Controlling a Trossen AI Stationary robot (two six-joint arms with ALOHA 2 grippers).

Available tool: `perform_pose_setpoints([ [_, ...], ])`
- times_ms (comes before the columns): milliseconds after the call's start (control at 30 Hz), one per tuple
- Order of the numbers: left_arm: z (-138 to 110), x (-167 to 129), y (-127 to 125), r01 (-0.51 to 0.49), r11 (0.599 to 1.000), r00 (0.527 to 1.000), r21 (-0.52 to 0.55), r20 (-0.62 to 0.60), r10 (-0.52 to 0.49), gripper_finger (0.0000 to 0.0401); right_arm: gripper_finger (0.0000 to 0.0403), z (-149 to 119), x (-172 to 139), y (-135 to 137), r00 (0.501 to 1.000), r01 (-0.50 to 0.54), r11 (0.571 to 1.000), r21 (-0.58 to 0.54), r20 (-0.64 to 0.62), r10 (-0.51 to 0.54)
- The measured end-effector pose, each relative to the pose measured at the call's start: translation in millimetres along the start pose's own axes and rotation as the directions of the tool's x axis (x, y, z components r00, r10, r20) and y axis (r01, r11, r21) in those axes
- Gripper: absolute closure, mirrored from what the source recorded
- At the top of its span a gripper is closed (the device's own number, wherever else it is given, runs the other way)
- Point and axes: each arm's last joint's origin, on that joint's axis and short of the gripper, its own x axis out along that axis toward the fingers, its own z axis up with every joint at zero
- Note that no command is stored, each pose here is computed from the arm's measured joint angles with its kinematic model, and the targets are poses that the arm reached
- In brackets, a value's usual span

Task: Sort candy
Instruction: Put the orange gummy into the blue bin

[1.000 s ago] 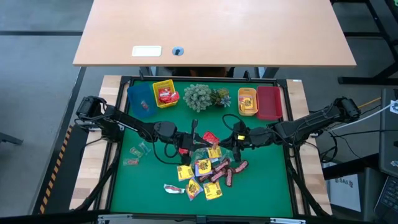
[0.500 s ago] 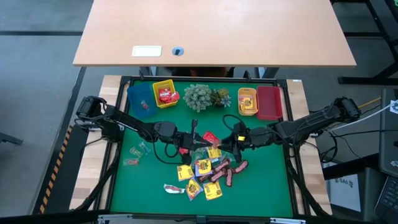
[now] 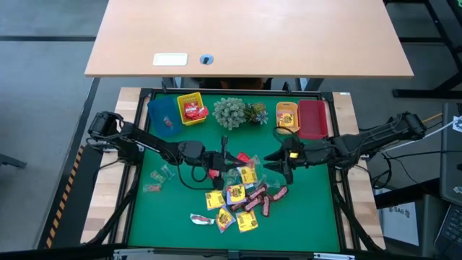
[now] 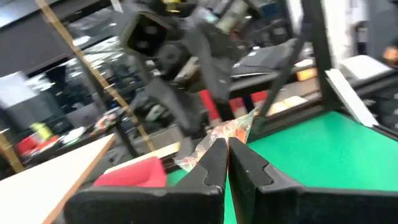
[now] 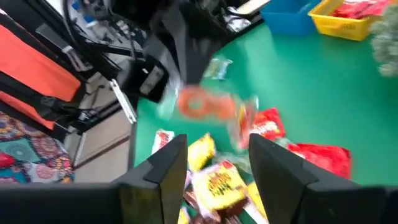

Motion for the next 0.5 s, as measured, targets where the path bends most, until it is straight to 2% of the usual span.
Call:
perform_pose_setpoints([
  [133, 11.5, -7.8, 13.4, -0.085, 0.996, 0.996, -0.024, -0.026, 0.084, 0.0401, 0.0232, 0.6, -13.1, -4.5, 0.999, 0.043, 0.999, -0.009, -0.009, -0.043],
  [300, 24.7, -29.8, 38.2, -0.194, 0.980, 0.968, -0.052, -0.170, 0.182, 0.0401, 0.0232, -2.4, -21.3, -10.3, 0.994, 0.100, 0.995, -0.025, -0.042, -0.101],
  [400, 32.3, -52.8, 55.4, -0.275, 0.958, 0.926, -0.086, -0.291, 0.239, 0.0401, 0.0232, -4.9, -21.8, -12.4, 0.990, 0.120, 0.992, -0.035, -0.068, -0.122],
  [500, 35.8, -80.3, 69.6, -0.377, 0.920, 0.853, -0.104, -0.426, 0.301, 0.0401, 0.0232, -6.8, -22.1, -13.9, 0.987, 0.130, 0.991, -0.042, -0.089, -0.134],
])
